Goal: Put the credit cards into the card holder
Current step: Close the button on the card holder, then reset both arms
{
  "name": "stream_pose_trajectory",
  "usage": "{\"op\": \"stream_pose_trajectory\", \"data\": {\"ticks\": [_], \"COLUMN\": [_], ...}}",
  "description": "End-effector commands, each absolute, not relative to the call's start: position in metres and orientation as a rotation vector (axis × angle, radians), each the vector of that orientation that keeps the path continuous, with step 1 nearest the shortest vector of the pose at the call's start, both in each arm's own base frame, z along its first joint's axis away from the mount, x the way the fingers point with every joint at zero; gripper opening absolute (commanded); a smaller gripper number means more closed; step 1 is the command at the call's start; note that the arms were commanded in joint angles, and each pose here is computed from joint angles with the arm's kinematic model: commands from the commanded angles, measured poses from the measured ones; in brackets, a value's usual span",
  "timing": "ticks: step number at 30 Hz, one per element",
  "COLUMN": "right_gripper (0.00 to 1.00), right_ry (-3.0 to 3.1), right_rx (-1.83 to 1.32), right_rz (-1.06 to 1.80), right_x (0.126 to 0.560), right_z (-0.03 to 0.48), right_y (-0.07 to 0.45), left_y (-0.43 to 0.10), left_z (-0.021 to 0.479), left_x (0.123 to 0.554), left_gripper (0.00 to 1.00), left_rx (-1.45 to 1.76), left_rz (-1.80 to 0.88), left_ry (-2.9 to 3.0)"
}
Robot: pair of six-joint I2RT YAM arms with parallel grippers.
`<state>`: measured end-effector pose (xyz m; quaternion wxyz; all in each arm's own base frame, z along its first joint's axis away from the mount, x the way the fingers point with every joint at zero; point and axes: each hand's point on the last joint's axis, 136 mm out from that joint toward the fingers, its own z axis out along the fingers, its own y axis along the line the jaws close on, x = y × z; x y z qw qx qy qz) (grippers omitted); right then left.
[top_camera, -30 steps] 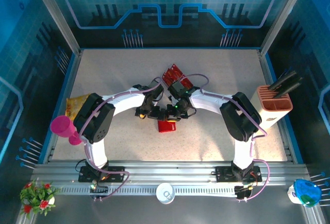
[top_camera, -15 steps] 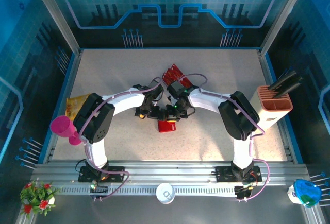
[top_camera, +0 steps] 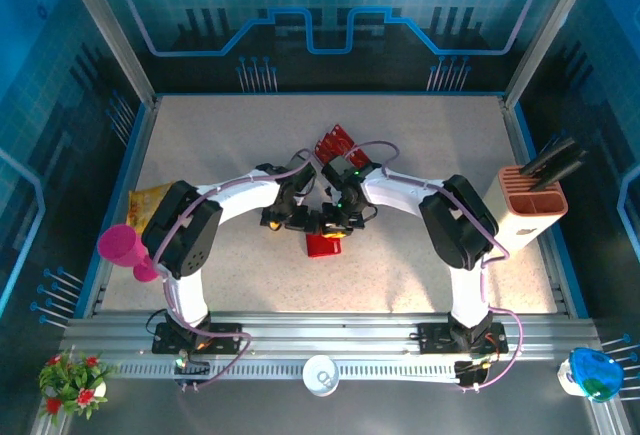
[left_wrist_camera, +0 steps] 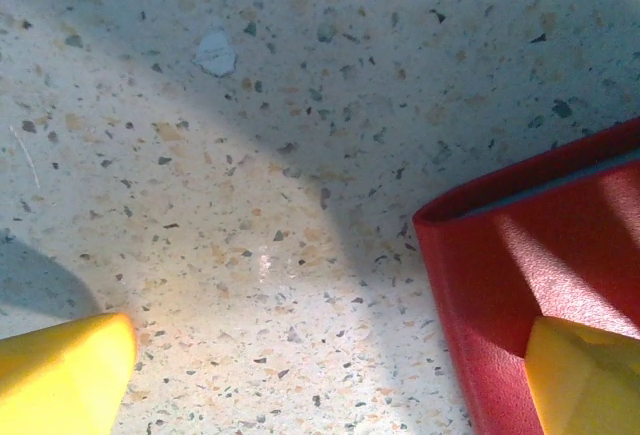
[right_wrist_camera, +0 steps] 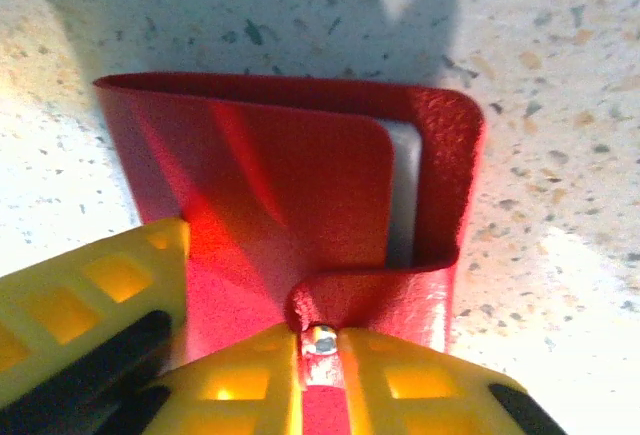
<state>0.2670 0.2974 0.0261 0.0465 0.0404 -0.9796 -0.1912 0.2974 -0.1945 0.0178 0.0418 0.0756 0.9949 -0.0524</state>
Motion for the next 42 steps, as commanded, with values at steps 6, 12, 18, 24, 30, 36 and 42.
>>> {"op": "stream_pose_trajectory", "data": {"ticks": [6,12,18,24,30,36,42], "right_gripper": [0.32,0.52,0.79,1.0,1.0,1.0,1.0], "right_ry": [-2.961,-3.035,-3.135,-3.431,-3.766,-3.882,-4.021], "right_rx": [0.129,0.141,0.078,0.066,-0.039,-0.082,0.278], "right_rz": [-0.685,-0.955,-1.057,-0.932,-0.268,0.218,0.441], "right_x": [0.277,0.309,0.32,0.34,0.372,0.397,0.43], "right_z": [0.037,0.109,0.155,0.176,0.157,0.122,0.106], "right_y": [0.319,0.33,0.3,0.232,0.12,0.046,0.038], "left_y": [-0.199,-0.205,-0.204,-0.182,-0.094,-0.024,0.02], "left_z": [0.02,0.06,0.11,0.162,0.189,0.167,0.132], "left_x": [0.301,0.33,0.354,0.374,0.402,0.404,0.4], "left_gripper": [0.99,0.99,0.99,0.99,0.99,0.99,0.99], "left_rx": [0.215,0.148,0.106,0.037,-0.13,-0.213,-0.267], "left_rz": [-0.206,-0.344,-0.464,-0.536,-0.224,0.015,0.086], "left_ry": [3.058,2.963,2.822,2.577,2.224,2.088,2.048]}}
